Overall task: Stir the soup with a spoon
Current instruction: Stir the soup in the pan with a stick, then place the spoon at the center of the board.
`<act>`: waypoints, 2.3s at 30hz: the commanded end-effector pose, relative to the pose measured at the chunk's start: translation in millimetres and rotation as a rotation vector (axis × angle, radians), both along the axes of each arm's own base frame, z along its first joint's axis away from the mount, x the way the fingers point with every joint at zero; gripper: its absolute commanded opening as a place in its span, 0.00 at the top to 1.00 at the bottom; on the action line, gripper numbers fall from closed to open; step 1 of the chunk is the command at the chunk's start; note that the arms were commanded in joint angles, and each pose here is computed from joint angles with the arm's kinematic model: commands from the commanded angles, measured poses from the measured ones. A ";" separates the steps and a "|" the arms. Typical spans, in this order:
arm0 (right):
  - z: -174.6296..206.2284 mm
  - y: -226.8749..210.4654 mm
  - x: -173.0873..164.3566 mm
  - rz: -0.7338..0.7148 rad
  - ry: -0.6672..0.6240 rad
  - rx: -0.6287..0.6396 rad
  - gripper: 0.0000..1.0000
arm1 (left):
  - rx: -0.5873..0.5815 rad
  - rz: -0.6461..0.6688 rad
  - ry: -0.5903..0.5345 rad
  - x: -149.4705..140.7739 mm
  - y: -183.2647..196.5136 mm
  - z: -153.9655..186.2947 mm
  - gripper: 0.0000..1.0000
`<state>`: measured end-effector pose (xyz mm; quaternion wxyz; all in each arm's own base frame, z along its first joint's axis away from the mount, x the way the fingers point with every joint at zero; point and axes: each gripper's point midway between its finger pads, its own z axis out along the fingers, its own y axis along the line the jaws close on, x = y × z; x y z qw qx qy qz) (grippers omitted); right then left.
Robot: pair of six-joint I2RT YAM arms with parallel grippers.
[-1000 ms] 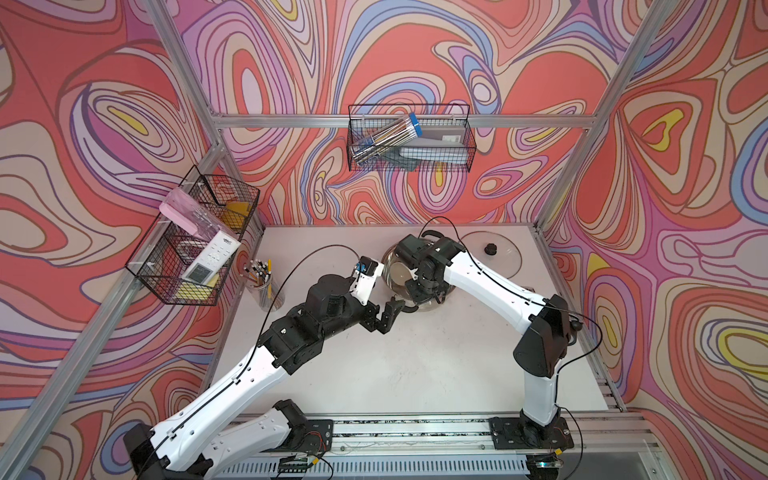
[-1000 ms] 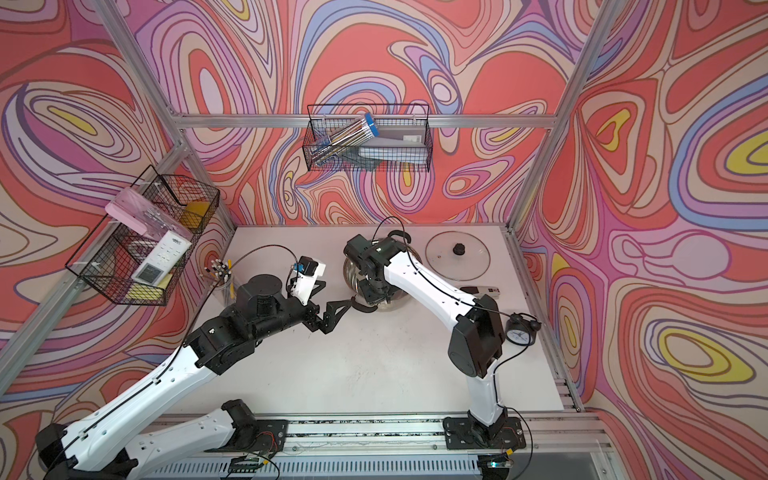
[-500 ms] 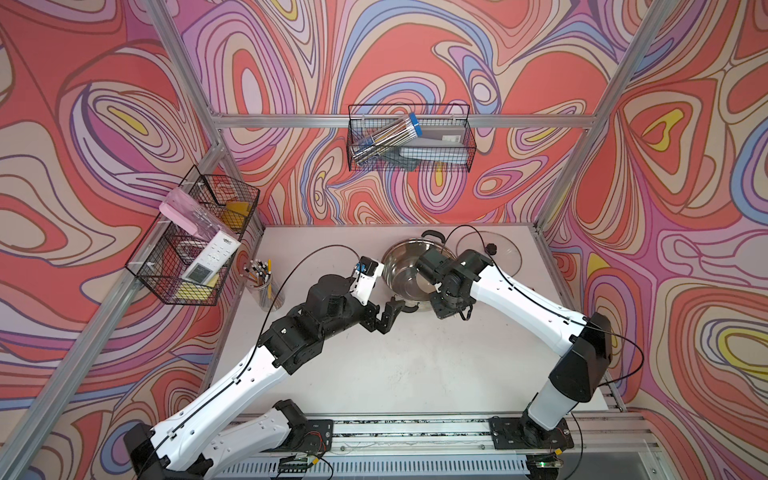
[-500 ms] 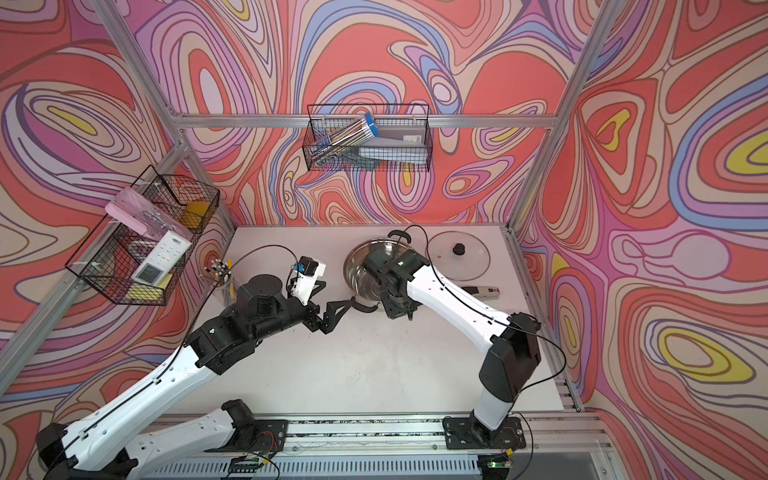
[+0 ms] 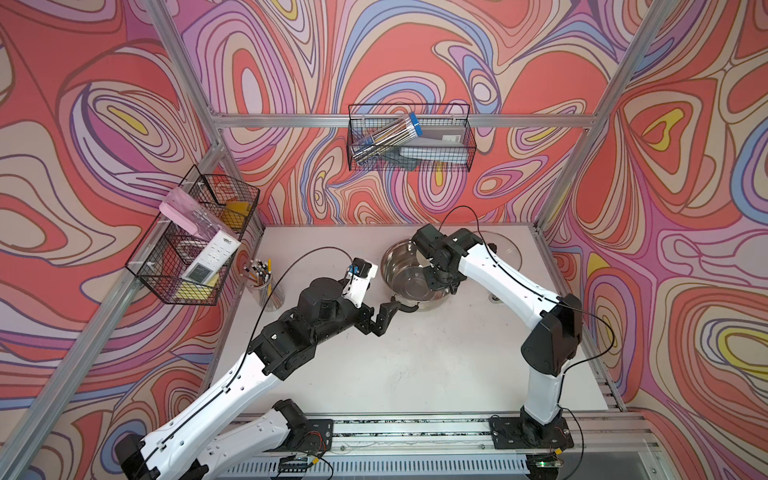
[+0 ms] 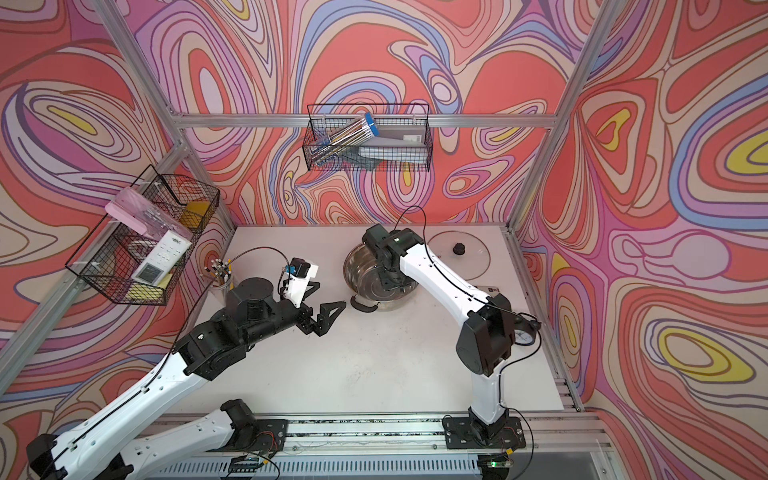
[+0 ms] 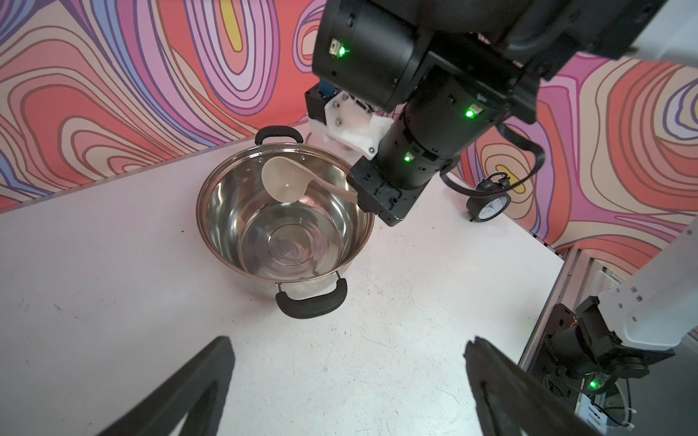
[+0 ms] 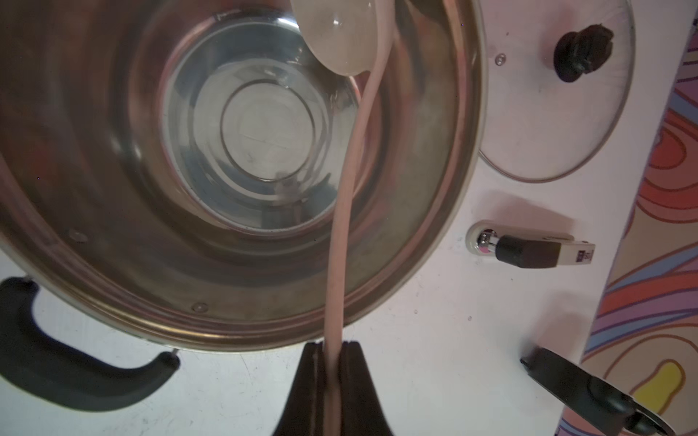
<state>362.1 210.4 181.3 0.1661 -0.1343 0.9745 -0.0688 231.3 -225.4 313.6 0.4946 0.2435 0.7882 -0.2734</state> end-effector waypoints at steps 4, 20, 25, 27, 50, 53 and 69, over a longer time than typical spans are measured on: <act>4.1 52.1 -9.4 0.120 -0.001 0.064 1.00 | 0.004 0.028 0.002 -6.6 11.3 1.7 0.01; 53.0 9.5 -58.5 0.026 -0.123 0.124 1.00 | -0.007 0.063 -0.027 -8.6 21.8 14.7 0.01; 101.1 27.8 -60.4 0.087 -0.186 0.278 1.00 | -0.006 0.099 -0.057 -8.5 31.3 29.5 0.01; 112.6 45.6 -70.6 0.155 -0.167 0.394 1.00 | -0.009 0.126 -0.078 -8.7 38.4 36.4 0.01; -20.0 173.4 -198.6 0.547 0.411 0.789 1.00 | -0.045 0.326 -0.057 -31.2 99.4 14.5 0.01; -38.0 179.0 -192.8 0.552 0.425 0.760 1.00 | -0.044 0.321 -0.048 -30.9 97.6 11.6 0.01; 6.8 83.1 -107.7 0.359 -0.217 0.337 0.29 | -0.045 0.379 -0.021 -12.7 91.5 -4.0 0.01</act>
